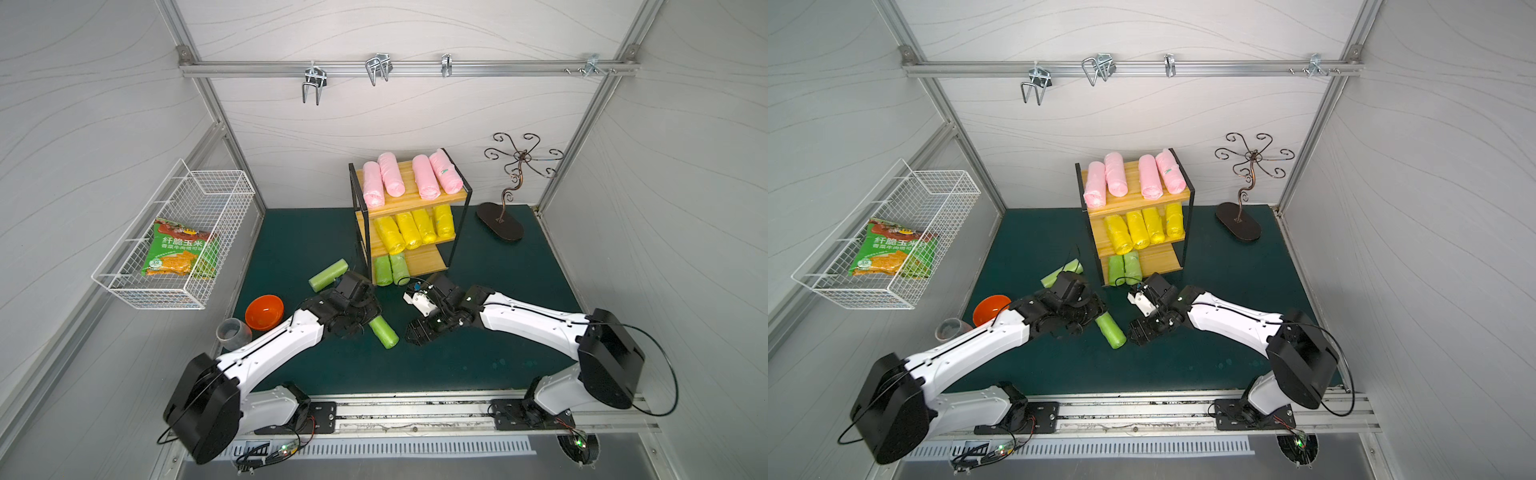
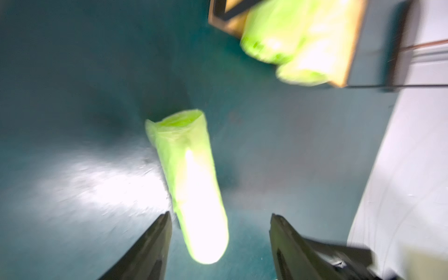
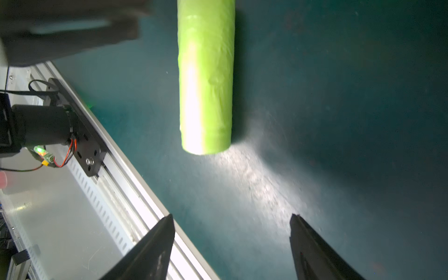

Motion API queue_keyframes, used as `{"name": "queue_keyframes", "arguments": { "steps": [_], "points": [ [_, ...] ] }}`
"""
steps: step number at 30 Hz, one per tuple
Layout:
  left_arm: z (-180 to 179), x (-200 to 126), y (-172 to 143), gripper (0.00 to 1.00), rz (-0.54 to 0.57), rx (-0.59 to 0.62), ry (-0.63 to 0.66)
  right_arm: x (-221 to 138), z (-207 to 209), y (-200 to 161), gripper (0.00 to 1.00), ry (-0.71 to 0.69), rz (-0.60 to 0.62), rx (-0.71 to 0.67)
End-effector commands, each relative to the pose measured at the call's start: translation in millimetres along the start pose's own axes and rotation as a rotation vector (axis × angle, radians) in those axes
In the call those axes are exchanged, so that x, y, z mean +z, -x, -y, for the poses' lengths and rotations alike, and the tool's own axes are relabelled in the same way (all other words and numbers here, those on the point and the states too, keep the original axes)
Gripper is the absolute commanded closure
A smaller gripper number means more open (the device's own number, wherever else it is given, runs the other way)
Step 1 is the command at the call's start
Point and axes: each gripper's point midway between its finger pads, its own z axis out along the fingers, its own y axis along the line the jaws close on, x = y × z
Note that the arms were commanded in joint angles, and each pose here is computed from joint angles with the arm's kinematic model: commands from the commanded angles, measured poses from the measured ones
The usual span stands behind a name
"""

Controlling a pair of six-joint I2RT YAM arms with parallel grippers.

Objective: Sort the rolls of trash bags by color and place them on the shelf
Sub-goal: Pick up the roll of trash bags from the center of the board.

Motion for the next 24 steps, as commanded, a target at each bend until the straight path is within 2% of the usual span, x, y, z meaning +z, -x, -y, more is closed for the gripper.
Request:
{"name": "queue_keyframes", "arguments": {
  "steps": [1,7,11,17,24],
  "points": [
    [-25,-36,14,0.31,0.123,0.043,0.075,8,-10,16,0.21,0.002,0.011,-0.054],
    [-55,-96,27,0.3,0.294,0.025,0.044,31,-29,22,0.2,-0.037,-0.041,-0.138],
    [-77,-116,26,0.29,0.344,-0.005,0.043,50,-42,20,0.19,-0.029,-0.077,-0.17],
    [-96,-114,15,0.29,0.325,-0.028,0.061,78,-47,13,0.2,-0.009,-0.128,-0.149],
    [-102,-112,13,0.29,0.325,-0.035,0.066,92,-48,8,0.22,-0.014,-0.153,-0.128]
  ]
}}
